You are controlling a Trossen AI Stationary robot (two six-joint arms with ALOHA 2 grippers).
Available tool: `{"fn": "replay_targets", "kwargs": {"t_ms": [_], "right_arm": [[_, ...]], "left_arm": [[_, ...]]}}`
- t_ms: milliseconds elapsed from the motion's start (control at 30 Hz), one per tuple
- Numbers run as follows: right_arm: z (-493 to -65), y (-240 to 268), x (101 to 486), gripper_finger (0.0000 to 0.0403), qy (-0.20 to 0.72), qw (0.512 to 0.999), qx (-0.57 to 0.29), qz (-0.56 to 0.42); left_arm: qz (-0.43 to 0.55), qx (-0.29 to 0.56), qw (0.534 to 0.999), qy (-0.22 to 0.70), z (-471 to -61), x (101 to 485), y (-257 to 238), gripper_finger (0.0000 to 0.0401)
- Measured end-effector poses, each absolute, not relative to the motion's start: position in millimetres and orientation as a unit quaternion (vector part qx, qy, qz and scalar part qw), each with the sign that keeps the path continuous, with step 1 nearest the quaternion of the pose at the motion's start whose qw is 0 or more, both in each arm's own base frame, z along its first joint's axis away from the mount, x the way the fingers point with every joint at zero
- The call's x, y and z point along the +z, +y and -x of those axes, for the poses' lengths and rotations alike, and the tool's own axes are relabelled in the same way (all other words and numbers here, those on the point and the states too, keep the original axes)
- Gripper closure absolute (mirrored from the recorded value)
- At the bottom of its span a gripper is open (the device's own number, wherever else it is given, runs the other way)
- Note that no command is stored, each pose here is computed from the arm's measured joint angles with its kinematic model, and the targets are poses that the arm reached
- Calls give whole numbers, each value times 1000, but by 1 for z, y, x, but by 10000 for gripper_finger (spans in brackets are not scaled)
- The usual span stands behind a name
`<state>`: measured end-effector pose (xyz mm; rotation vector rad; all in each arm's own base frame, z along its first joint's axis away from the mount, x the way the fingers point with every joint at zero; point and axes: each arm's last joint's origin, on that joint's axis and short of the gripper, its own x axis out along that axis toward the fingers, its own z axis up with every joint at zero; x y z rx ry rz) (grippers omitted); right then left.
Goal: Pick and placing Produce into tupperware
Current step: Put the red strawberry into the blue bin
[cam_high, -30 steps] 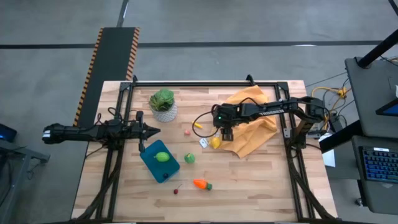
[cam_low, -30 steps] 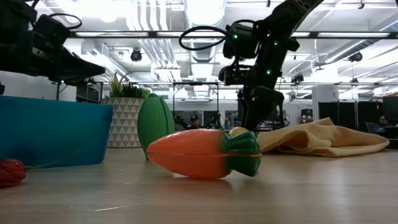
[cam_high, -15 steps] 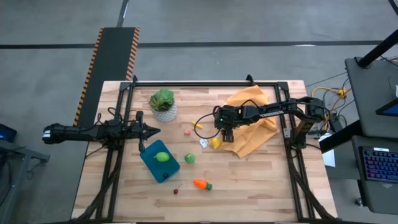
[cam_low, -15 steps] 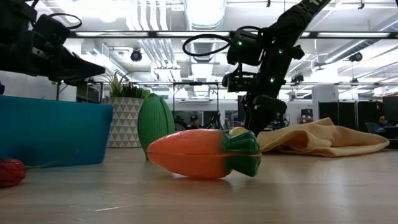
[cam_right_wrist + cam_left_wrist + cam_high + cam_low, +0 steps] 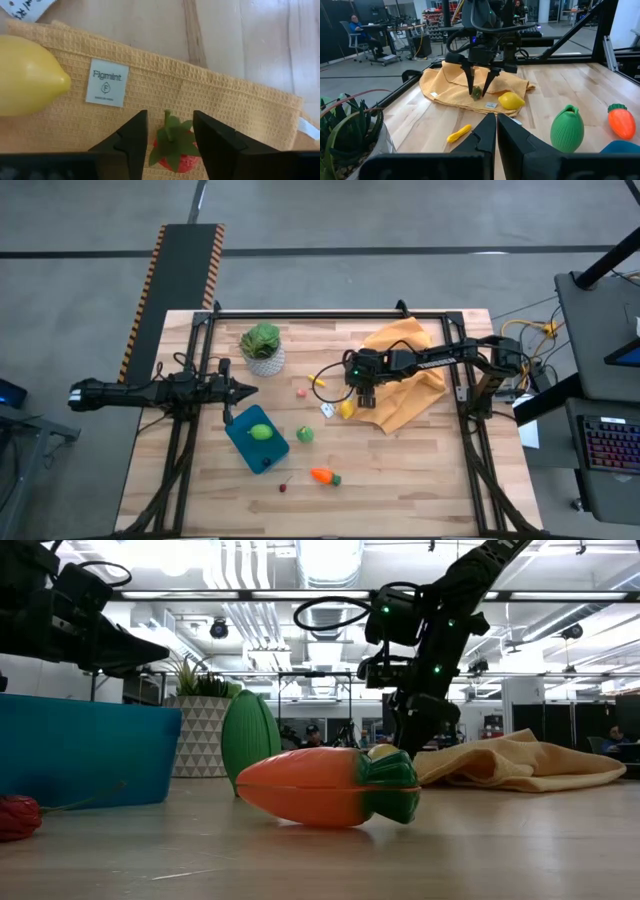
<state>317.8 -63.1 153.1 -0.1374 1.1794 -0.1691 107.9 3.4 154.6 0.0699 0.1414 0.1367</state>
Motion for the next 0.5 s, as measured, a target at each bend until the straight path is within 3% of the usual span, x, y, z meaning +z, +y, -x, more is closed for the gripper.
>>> {"fn": "replay_targets", "kwargs": {"t_ms": [500], "right_arm": [[-316, -63, 151, 335, 558, 823, -78, 66]], "left_arm": [[-35, 68, 995, 71, -108, 155, 3, 401]]}}
